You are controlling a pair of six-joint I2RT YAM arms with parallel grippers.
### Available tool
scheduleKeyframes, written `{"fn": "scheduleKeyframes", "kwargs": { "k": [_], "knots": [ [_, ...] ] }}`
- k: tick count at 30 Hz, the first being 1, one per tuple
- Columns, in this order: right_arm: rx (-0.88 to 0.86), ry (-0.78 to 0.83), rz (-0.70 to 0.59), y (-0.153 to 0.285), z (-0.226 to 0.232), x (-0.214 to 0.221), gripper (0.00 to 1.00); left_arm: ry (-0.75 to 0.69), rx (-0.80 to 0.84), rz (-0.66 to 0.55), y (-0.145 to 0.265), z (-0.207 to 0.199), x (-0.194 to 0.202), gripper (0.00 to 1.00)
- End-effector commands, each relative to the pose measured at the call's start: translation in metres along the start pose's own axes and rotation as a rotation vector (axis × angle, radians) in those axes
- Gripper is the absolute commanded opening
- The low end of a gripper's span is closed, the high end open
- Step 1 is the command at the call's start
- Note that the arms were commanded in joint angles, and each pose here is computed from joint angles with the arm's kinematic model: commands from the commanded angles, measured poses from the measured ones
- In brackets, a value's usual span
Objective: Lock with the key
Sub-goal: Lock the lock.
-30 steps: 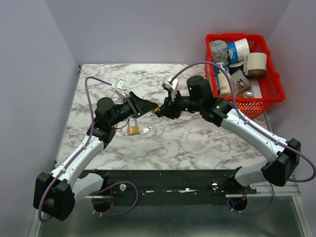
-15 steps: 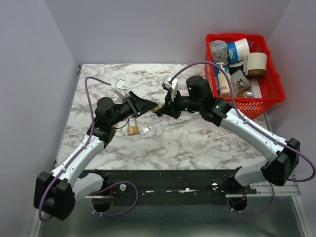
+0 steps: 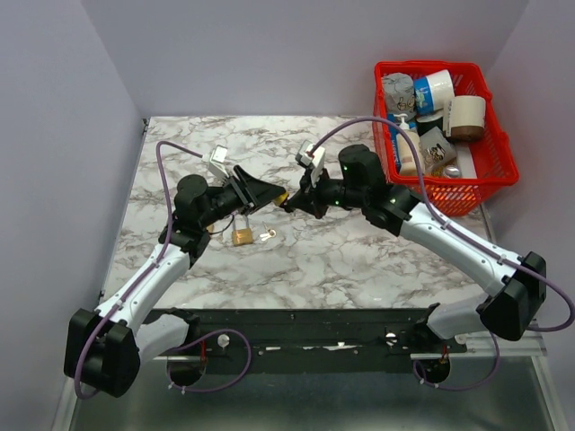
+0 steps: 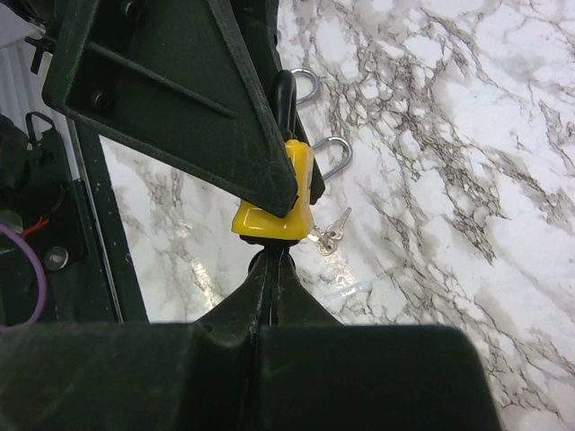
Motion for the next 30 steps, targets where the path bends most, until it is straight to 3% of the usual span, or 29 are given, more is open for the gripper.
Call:
{"fn": "scheduleKeyframes", "kwargs": {
  "k": [1,10,15,16,17,20,23,26,30],
  "knots": [
    [-0.023,-0.072,0.118,0.021,0.016,0.026,0.01,-0.068,0.002,-0.232,0.003,-0.011,-0.044,0.00],
    [-0.092,-0.120,0.153,0.027,0.029,0.045,0.01,-0.084,-0.006,-0.263,0.006,-0.009,-0.055,0.00],
    [-0.098,-0.109,0.143,0.024,0.027,0.039,0.01,-0.072,0.024,-0.220,0.005,-0.012,-0.051,0.00],
    [-0.096,-0.106,0.140,0.023,0.025,0.037,0.04,-0.074,0.032,-0.213,0.006,-0.012,-0.049,0.00],
    [-0.072,-0.097,0.125,0.023,0.022,0.028,0.18,-0.073,0.039,-0.204,0.006,-0.012,-0.048,0.00],
    [-0.032,-0.066,0.076,0.025,0.016,0.007,0.40,-0.072,0.071,-0.166,0.009,-0.014,-0.042,0.00],
    [-0.008,-0.046,0.036,0.024,0.011,-0.009,0.54,-0.082,0.105,-0.138,0.012,-0.019,-0.036,0.00],
    [-0.007,-0.035,0.003,0.020,0.007,-0.023,0.60,-0.094,0.128,-0.113,0.013,-0.024,-0.028,0.00],
    [-0.015,-0.028,-0.016,0.012,0.003,-0.031,0.61,-0.100,0.145,-0.098,0.012,-0.029,-0.022,0.00]
  ]
}}
Point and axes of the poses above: each gripper's point midway between its finger pads, its own y axis back along the fingers, its own z axis along the line the jaws close on, x = y × z, the point moved 8 cm from there along y, back along the fingers, and after that the axes turned 4 degrees about y, right-handed, at the moved point
